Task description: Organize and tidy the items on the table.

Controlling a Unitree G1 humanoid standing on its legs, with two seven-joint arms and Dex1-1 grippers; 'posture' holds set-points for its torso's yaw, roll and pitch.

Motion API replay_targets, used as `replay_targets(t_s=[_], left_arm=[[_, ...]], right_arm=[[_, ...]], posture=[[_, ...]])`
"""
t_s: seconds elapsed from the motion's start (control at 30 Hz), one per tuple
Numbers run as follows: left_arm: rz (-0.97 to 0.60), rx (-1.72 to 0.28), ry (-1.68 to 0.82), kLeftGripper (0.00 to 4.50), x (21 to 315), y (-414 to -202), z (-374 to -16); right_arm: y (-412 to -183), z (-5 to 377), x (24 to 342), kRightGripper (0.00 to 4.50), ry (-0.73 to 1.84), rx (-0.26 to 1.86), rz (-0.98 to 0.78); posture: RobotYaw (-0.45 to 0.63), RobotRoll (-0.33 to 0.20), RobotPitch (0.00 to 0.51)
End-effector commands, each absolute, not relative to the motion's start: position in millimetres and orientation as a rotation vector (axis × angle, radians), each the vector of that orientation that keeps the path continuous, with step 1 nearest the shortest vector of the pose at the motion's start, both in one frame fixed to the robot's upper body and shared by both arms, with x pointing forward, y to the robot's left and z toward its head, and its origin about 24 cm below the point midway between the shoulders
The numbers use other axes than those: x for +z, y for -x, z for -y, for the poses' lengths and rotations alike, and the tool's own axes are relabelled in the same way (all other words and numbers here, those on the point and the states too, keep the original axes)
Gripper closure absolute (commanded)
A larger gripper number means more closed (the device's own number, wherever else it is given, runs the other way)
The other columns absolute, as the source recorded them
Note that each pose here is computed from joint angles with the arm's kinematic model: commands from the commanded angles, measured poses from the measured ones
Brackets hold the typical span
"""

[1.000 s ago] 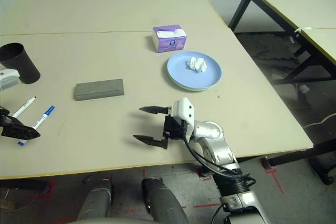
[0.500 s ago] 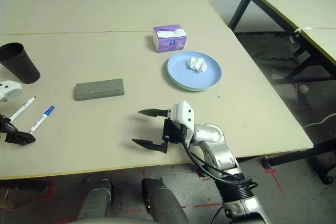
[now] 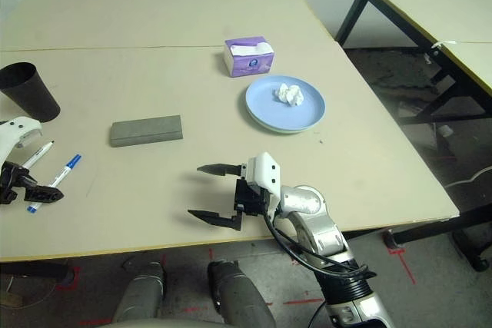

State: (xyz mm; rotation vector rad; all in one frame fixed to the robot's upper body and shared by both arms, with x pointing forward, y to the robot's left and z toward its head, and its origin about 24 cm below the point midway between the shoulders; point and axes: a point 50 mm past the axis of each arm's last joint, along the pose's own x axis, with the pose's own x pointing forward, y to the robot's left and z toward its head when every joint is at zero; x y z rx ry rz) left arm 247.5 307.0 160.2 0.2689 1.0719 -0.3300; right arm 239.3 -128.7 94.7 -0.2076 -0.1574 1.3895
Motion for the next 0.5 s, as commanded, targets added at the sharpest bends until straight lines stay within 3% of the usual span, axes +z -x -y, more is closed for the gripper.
replay_targets(t_s=[0.03,0.27,0.4,0.5], left_arm=[[-1.076,-0.337,-0.270,0.04,154.1,-250.4,-304.3],[-1.070,-0.357,-0.266,0.03,146.1,-252.6,-298.7],[-1.059,-0.372,-0.259,0.93,143.0,-253.4,-294.1],[-1.063,-0.377,-0.259,1.95,141.0,-252.4,-293.1]], right_arm=[[-236.2,127.5,91.7,0.00,0.214,1.396,0.139],[-234.4,126.7,89.2,0.00,0.212,1.394,0.136],[-236.4,124.5,91.4,0.00,0.210,1.390,0.146],[-238.2,123.6,93.2,0.00,0.212,1.385,0.152]], posture=[[-0.05,0.000,0.175],[-0.05,0.000,0.168],[-0.06,0.000,0.168],[-0.05,0.000,0.167]])
